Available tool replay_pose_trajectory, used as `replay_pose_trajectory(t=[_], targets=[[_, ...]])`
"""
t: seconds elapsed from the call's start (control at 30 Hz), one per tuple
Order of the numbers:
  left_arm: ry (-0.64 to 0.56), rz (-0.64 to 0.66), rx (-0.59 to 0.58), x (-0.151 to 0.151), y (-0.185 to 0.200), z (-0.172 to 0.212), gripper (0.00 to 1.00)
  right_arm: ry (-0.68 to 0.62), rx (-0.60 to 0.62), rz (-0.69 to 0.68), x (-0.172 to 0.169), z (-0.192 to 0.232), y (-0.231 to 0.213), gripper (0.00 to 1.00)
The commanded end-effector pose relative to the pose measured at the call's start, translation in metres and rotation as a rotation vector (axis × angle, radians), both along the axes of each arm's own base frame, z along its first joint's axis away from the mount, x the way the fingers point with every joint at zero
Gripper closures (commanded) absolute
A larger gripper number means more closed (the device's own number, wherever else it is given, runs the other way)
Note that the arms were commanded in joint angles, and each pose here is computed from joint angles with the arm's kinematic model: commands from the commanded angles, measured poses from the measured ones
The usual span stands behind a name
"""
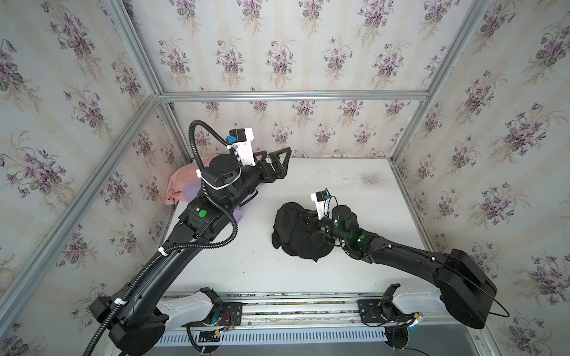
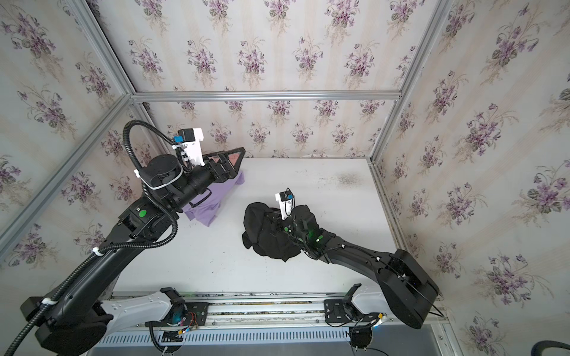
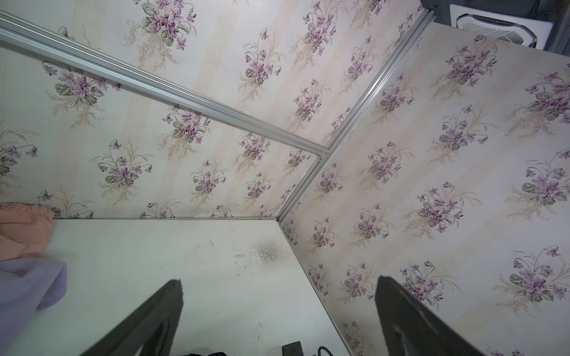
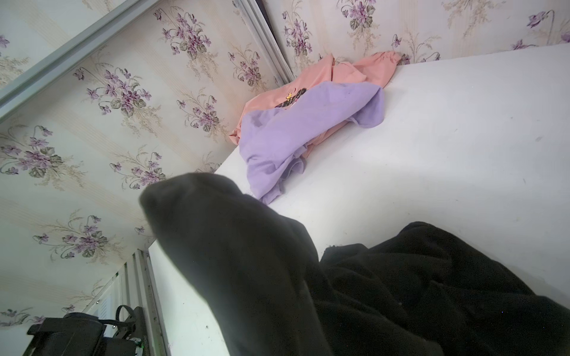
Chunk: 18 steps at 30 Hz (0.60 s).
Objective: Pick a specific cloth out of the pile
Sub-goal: 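Lower the black cloth onto the table center with the right gripper and release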
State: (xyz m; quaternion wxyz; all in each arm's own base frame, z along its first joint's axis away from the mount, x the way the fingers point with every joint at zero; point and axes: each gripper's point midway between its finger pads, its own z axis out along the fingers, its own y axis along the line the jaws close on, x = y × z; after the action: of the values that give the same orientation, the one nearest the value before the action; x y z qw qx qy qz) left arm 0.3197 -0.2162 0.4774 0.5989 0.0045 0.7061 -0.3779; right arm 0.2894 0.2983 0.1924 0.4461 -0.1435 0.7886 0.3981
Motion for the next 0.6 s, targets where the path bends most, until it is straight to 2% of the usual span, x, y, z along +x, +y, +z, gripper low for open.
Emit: replay_pose_trajectory(t=[0.0,0.3,0.57], targets=[[-0.033,-0.009,-0.030,-0.001,-0.001,0.011,0.01,0.013,0.031,-0.011,0.004,0.002,-0.003,1.00],[-0.036,-0.018,-0.030,0.000,-0.003,0.014,0.01,0.127,0.135,-0.047,0.017,-0.006,-0.015,1.00],[-0.042,-0.020,-0.033,0.000,-0.003,0.017,0.01,0.388,0.094,-0.195,0.030,-0.037,-0.039,1.00]])
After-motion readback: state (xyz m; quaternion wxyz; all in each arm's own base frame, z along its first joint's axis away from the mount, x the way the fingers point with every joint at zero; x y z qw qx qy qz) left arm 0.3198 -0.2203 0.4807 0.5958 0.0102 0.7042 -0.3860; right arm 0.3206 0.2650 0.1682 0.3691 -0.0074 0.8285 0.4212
